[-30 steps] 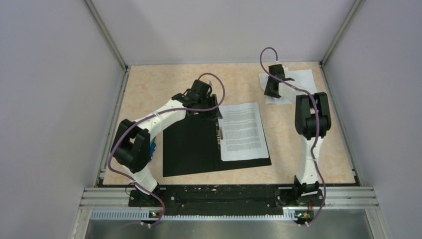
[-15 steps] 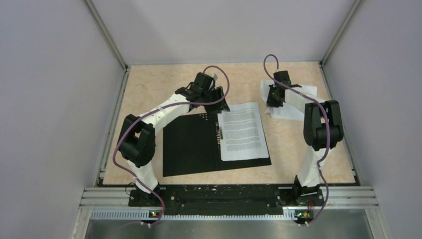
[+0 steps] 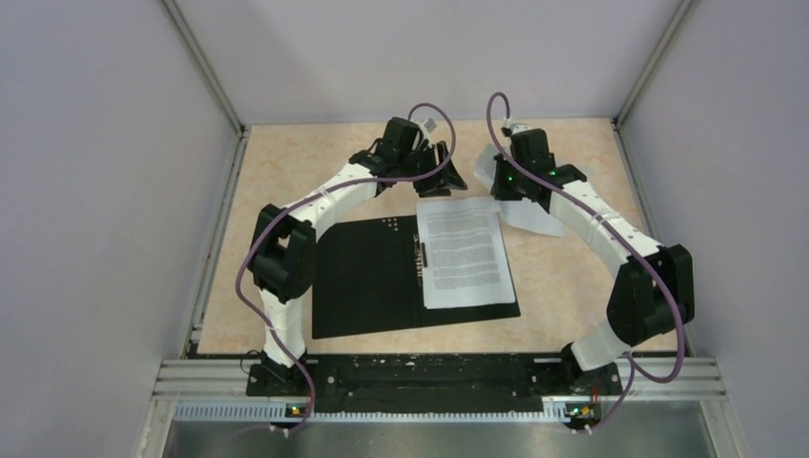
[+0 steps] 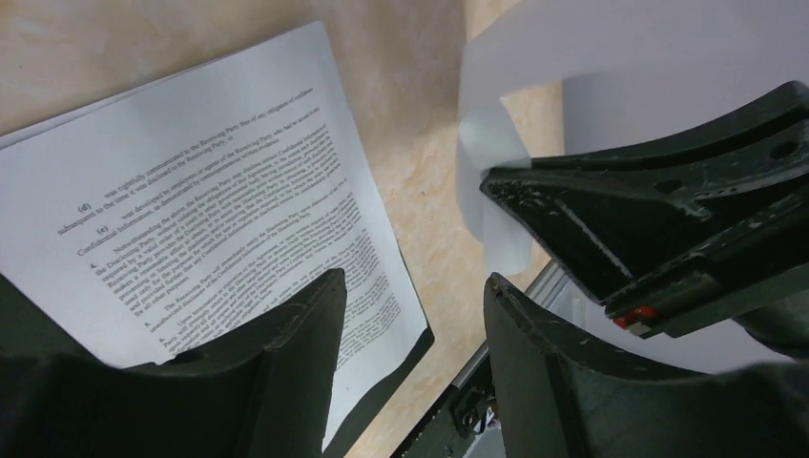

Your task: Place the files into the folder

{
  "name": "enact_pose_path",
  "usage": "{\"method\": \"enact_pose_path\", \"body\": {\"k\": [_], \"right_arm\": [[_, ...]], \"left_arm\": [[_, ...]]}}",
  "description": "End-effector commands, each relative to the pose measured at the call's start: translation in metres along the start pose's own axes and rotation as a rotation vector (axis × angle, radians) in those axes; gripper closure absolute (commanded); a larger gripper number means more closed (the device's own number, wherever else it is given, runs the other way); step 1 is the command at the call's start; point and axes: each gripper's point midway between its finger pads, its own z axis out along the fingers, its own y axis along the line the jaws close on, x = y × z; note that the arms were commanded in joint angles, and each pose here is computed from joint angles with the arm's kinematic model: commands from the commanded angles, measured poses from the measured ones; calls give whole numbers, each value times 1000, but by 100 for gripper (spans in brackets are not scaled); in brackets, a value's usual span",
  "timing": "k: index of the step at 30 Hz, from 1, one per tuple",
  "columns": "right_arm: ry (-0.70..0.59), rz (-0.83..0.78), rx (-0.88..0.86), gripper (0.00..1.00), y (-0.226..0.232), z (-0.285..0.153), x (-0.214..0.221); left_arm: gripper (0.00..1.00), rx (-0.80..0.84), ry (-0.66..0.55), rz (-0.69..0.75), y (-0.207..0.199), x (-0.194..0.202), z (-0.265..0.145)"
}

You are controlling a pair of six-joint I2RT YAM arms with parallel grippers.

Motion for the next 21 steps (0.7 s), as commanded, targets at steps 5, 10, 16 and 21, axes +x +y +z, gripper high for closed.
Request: {"method": "enact_pose_path", "body": {"k": [5,10,16,21], "right_arm": [[63,-104,-33,95,34,-19,28],[52,-123,-54,95,50,-31,25],[53,-140,-73,95,61,-44,25],[47,-142,-72,95,61,-51,25]], "left_arm": [[41,146,-96,104,-48,-13,-25],[46,45,-94,142,-28,-12,-14],[53,24,-87,133,-19,-11,-2],[54,-7,-98,143,-16,-12,-3]]}}
